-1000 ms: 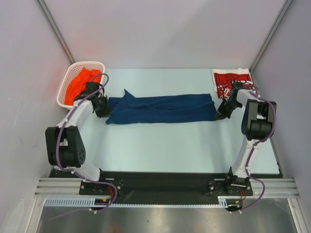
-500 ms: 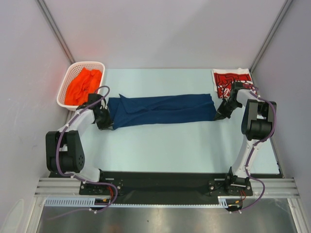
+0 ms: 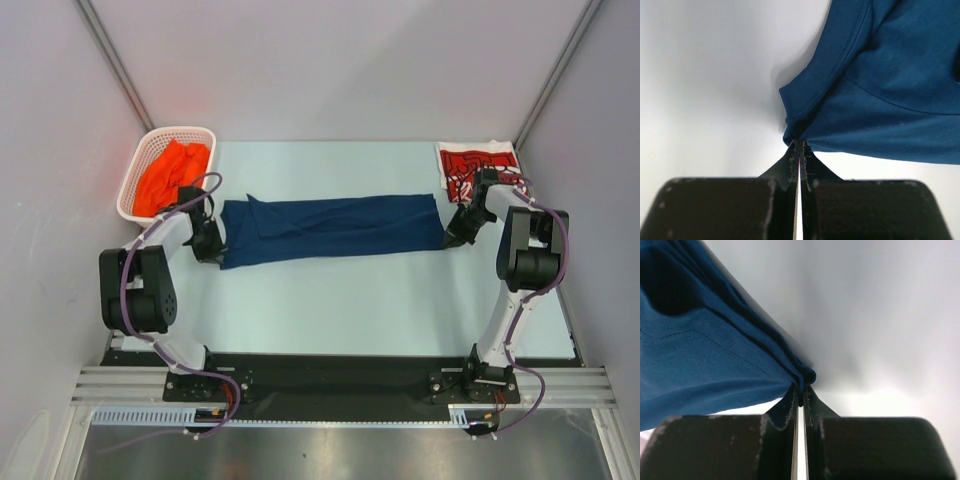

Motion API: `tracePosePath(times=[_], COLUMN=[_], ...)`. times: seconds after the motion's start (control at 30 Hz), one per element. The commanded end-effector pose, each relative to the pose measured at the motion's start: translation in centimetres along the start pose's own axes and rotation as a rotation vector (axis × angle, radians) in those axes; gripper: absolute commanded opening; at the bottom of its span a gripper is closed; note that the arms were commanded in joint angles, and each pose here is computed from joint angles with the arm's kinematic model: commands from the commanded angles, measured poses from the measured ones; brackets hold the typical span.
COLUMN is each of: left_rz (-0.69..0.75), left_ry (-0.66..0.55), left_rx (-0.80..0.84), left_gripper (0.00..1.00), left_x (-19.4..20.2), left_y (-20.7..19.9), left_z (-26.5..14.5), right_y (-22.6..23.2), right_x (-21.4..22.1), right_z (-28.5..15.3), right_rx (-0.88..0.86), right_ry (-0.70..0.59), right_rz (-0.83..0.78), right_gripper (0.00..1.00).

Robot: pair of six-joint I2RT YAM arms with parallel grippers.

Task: Fold and stack the t-shirts
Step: Fold the tshirt

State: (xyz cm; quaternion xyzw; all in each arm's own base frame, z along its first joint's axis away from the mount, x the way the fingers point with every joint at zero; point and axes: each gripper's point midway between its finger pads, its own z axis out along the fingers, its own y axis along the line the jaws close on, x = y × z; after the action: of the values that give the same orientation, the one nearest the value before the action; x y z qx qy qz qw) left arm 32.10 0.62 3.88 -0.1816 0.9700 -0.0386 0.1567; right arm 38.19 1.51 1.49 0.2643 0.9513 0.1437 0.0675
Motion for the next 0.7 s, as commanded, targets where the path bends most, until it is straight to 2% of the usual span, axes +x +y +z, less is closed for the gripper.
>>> tracePosePath(times=[0.0,0.13,0.47,0.67], left_rz=[0.024,0.021,0.026,0.019], left_ry=[-0.007,0.051,0.104,0.095], left_rx=[-0.031,-0.028,-0.055,-0.072], left_gripper=[0.0,0.0,0.0,0.0], left_x=[-0.7,0.8,3.6,2.5], left_y=[1.0,1.1,2.2,2.3], left_z=[0.0,0.7,0.9,1.0], right_y=[-4.1,-4.3,-4.8,-5.3], right_x=[0.4,1.1,3.4,5.6], right_z=[-0.3,-0.5,-1.2,-1.3], right_rx=[0.197,0.229,0.248,0.253], right_ry=[-0.034,-0.032,-0.023,-0.005], right_rz=[-0.008,-0.02,-0.021,-0.031], right_gripper=[0.0,0.0,0.0,0.0])
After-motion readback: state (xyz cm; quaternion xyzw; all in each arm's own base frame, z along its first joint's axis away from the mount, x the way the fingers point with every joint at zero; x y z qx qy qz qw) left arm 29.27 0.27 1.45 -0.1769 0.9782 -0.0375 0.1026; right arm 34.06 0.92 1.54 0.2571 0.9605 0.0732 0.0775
